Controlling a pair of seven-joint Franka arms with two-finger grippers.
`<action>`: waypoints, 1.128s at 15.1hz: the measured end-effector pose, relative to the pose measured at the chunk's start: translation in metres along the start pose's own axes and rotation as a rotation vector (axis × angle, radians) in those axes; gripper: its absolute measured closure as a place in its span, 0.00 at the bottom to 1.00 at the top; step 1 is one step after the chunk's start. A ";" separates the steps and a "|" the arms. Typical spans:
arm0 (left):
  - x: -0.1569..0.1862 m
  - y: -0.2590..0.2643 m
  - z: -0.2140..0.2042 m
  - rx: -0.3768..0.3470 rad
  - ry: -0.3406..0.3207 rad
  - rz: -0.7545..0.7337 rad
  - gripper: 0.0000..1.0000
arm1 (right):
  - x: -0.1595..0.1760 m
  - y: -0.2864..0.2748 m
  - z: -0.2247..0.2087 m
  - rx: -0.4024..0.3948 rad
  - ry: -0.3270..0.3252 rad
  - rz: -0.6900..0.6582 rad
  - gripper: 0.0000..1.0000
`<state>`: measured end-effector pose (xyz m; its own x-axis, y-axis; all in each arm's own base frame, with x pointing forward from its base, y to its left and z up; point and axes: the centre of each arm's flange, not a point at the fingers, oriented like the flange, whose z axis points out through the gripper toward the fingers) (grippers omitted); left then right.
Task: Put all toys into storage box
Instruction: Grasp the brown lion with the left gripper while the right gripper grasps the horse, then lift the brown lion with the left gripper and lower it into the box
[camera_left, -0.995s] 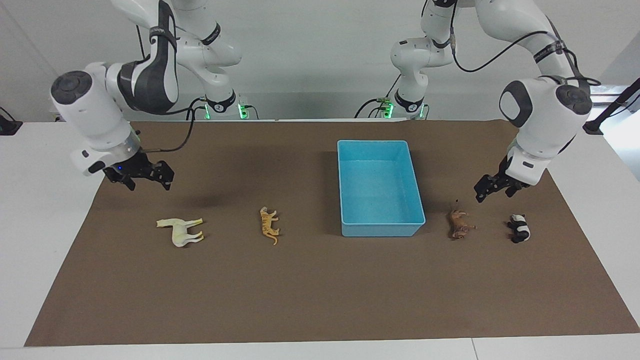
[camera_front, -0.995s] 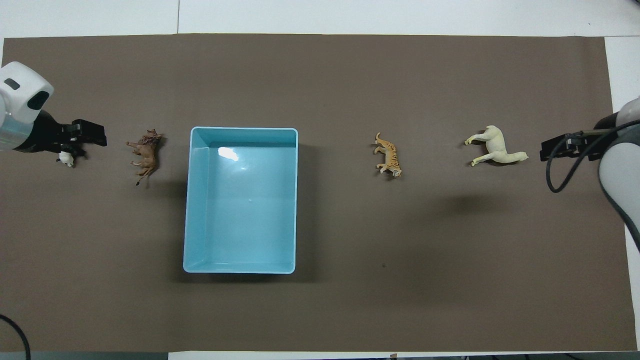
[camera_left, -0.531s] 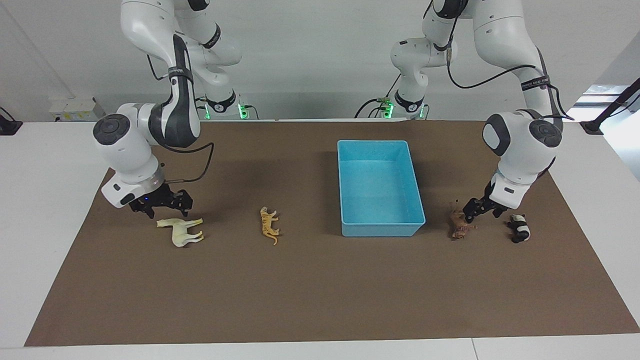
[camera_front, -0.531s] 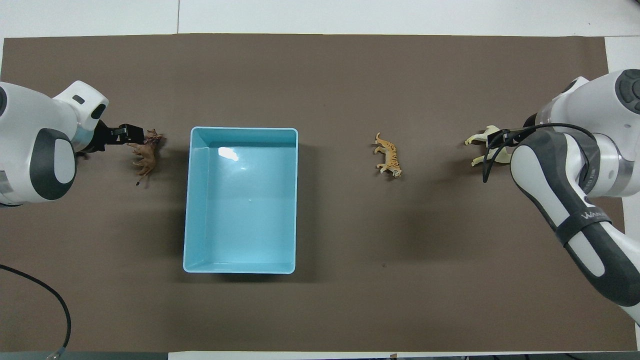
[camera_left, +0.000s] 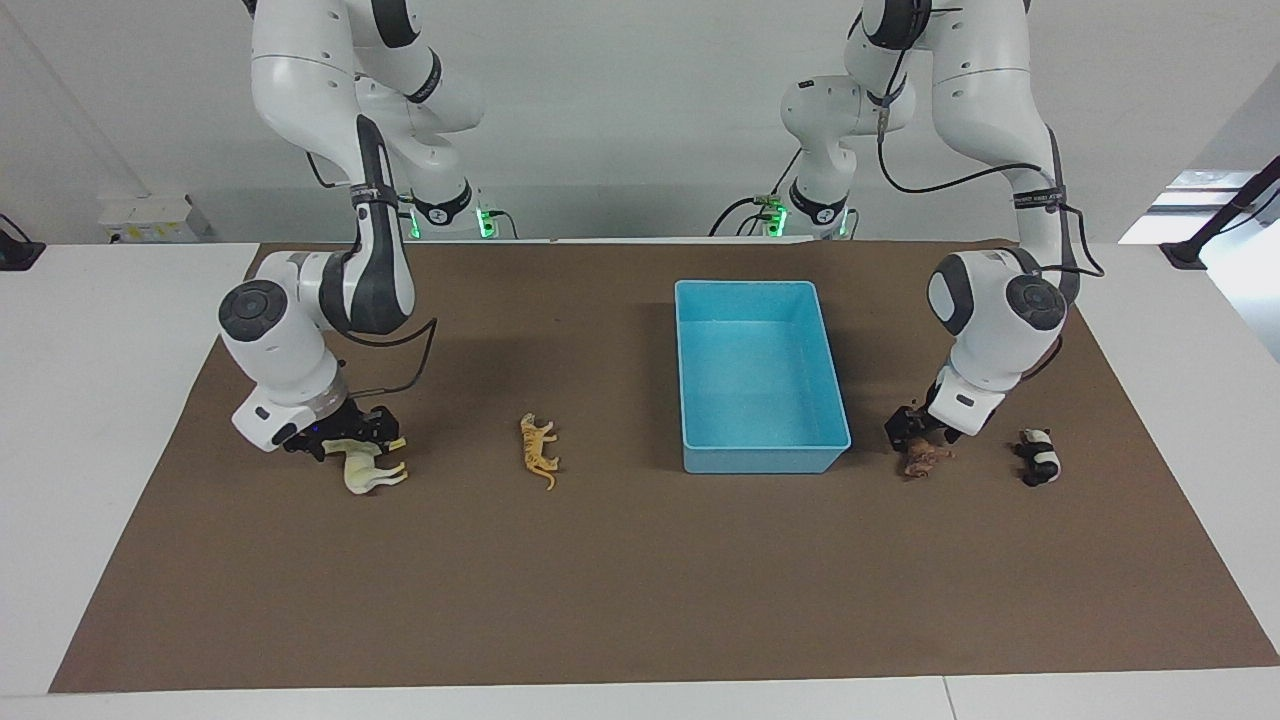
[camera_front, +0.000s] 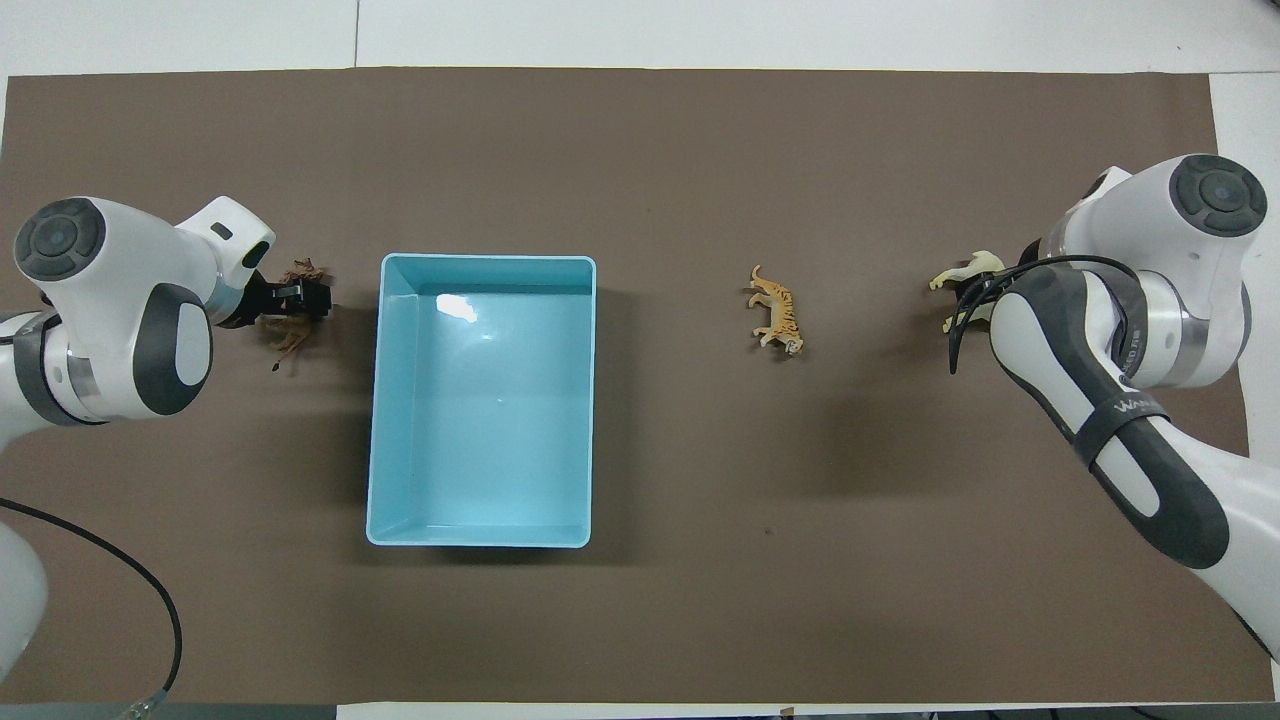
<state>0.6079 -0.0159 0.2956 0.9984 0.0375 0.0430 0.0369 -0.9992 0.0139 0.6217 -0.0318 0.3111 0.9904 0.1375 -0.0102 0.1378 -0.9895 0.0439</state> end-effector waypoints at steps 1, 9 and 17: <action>-0.003 0.000 0.004 0.000 0.001 0.001 0.00 | 0.001 0.000 0.003 -0.001 0.001 -0.018 0.00; -0.002 0.001 -0.005 -0.001 0.001 -0.021 0.75 | 0.005 0.000 0.018 -0.006 0.016 -0.040 0.04; 0.037 0.013 -0.108 -0.016 -0.104 -0.124 0.79 | 0.001 -0.002 0.021 -0.013 0.049 -0.043 0.59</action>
<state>0.6402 -0.0263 0.4058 0.9853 0.1583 -0.0639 0.1604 -0.9867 0.0283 0.6228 -0.0305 0.2903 0.9825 0.1826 0.0368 0.1803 -0.9819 0.0572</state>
